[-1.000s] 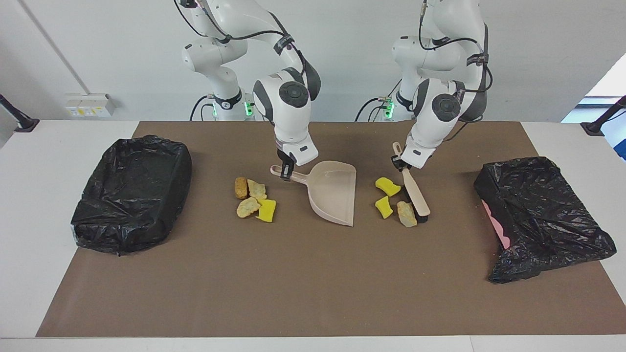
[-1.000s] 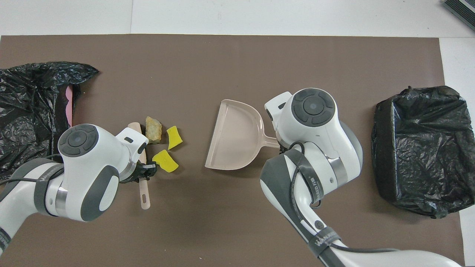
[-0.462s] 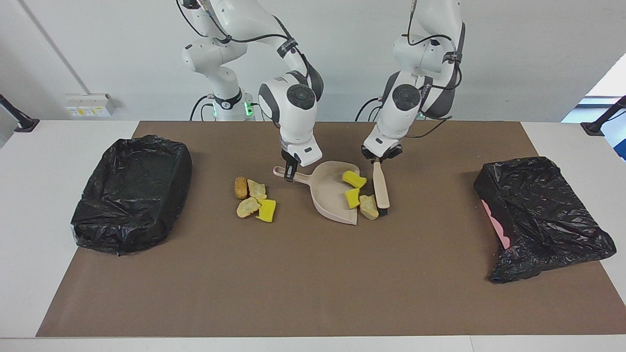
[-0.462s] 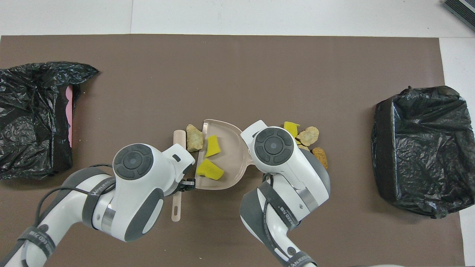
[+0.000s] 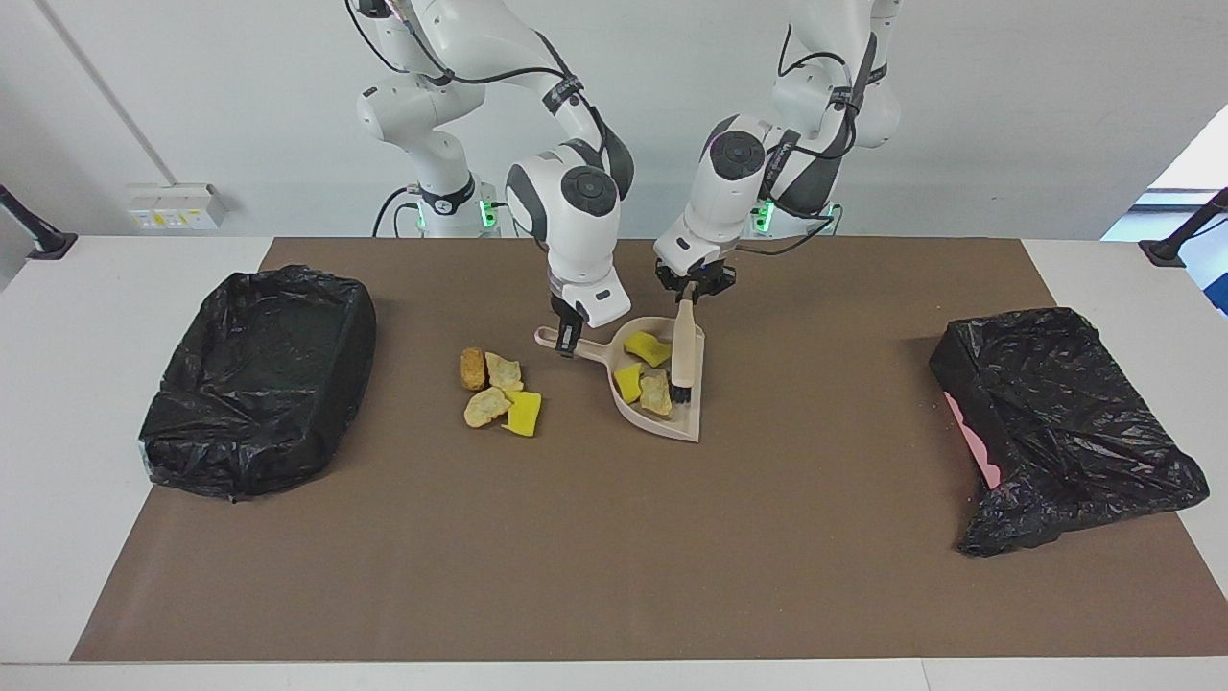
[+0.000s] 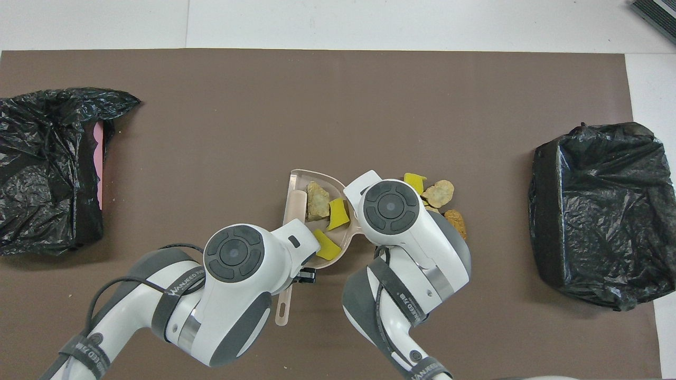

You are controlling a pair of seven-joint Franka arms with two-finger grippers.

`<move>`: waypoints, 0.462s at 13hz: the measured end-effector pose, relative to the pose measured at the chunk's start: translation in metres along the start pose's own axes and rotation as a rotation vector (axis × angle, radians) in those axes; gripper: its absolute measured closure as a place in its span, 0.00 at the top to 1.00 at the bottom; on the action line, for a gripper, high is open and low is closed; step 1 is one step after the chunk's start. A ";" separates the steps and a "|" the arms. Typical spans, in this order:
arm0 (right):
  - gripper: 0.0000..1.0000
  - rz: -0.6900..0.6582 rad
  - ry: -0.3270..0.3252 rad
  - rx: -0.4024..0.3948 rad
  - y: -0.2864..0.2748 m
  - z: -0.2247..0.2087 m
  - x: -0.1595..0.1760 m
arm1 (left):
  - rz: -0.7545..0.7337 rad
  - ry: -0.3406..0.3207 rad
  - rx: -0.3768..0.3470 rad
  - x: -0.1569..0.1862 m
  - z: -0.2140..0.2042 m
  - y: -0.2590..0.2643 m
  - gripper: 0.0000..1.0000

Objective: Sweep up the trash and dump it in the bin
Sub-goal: 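Slide the dustpan under the debris while the left gripper brushes it in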

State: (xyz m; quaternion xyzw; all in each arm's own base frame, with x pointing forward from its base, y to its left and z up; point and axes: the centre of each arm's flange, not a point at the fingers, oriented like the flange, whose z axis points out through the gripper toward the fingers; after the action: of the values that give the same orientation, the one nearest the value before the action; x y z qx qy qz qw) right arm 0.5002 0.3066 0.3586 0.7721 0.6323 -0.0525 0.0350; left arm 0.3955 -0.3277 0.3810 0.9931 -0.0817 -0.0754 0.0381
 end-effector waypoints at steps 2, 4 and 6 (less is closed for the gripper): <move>0.33 0.007 0.000 0.001 0.003 0.000 -0.003 | -0.040 -0.037 0.010 0.004 -0.014 -0.006 0.26; 0.33 0.035 -0.005 0.007 0.014 -0.005 -0.018 | -0.126 -0.049 0.015 0.006 -0.022 -0.009 0.26; 0.33 0.077 -0.011 0.019 0.027 -0.024 -0.046 | -0.208 -0.059 0.023 0.005 -0.021 -0.010 0.26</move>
State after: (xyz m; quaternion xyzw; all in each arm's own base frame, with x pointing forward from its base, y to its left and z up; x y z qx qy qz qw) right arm 0.5187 0.2597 0.3878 0.7960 0.6012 -0.0613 0.0333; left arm 0.4052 -0.3177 0.4004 0.9939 0.0201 -0.1072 0.0161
